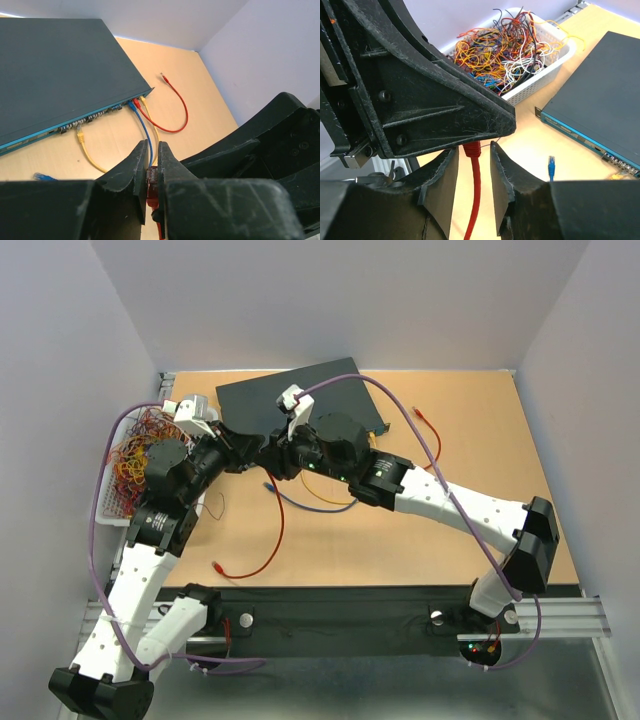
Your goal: Insert the plug into the switch port
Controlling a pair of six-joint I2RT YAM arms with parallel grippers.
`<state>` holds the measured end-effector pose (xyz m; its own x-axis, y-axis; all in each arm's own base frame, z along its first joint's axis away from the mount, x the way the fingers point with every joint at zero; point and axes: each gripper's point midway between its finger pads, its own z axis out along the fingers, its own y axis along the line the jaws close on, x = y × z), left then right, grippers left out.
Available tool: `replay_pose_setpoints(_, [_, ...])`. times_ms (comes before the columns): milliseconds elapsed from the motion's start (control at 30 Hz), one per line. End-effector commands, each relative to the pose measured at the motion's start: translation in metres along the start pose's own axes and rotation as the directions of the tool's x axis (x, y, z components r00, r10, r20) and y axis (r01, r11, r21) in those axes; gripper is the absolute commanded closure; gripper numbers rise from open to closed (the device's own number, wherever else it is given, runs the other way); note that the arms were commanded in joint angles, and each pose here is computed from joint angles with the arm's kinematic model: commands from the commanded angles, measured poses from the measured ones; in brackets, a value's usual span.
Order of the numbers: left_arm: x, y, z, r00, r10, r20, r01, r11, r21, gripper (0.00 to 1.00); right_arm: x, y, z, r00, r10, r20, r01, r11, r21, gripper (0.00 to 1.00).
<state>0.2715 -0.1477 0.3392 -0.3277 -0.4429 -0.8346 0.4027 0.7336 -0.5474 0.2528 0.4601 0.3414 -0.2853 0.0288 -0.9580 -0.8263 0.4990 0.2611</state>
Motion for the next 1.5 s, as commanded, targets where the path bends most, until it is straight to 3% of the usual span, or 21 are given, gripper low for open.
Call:
replay_pose_setpoints(0, [-0.016, -0.011, -0.001, 0.998, 0.018, 0.056, -0.02, 0.999, 0.041, 1.0, -0.034, 0.014, 0.0, 0.996, 0.004, 0.087, -0.001, 0.999, -0.038, 0.64])
replay_pose_setpoints(500, [-0.016, -0.011, -0.001, 0.998, 0.015, 0.057, -0.017, 0.999, 0.04, 1.0, -0.024, 0.012, 0.005, 0.998, 0.019, 0.066, -0.017, 0.999, -0.035, 0.73])
replay_pose_setpoints(633, [-0.016, -0.01, -0.001, 0.998, 0.016, 0.057, -0.018, 0.999, 0.038, 1.0, -0.023, 0.01, 0.005, 0.998, 0.022, 0.065, -0.021, 0.999, -0.024, 0.83])
replay_pose_setpoints(767, [-0.015, -0.01, -0.001, 0.998, 0.019, 0.056, -0.021, 0.999, 0.037, 1.0, -0.024, 0.009, 0.002, 0.997, 0.022, 0.071, -0.021, 1.0, -0.015, 1.0])
replay_pose_setpoints(833, [-0.013, -0.008, 0.0, 0.999, 0.018, 0.051, -0.02, 0.999, 0.031, 1.0, -0.024, 0.006, 0.002, 0.997, 0.021, 0.073, -0.021, 1.0, -0.003, 1.0])
replay_pose_setpoints(967, [-0.012, -0.005, 0.0, 0.999, 0.025, 0.045, -0.025, 1.0, 0.018, 0.71, -0.017, -0.003, 0.0, 0.997, 0.03, 0.069, -0.033, 0.998, 0.046, 1.0])
replay_pose_setpoints(1000, [-0.012, -0.003, 0.0, 0.998, 0.03, 0.048, -0.03, 1.0, 0.005, 0.57, -0.017, -0.005, -0.002, 0.997, 0.031, 0.07, -0.035, 0.998, 0.054, 0.99])
replay_pose_setpoints(1167, [-0.017, 0.013, -0.002, 0.995, 0.078, 0.057, -0.073, 0.994, -0.085, 0.3, 0.008, -0.02, -0.006, 0.998, 0.057, 0.031, -0.06, 0.992, 0.109, 1.0])
replay_pose_setpoints(1467, [-0.037, 0.045, -0.015, 0.972, 0.222, 0.072, -0.193, 0.939, -0.283, 0.19, 0.08, -0.05, 0.002, 0.976, 0.188, -0.11, -0.169, 0.973, 0.158, 1.0])
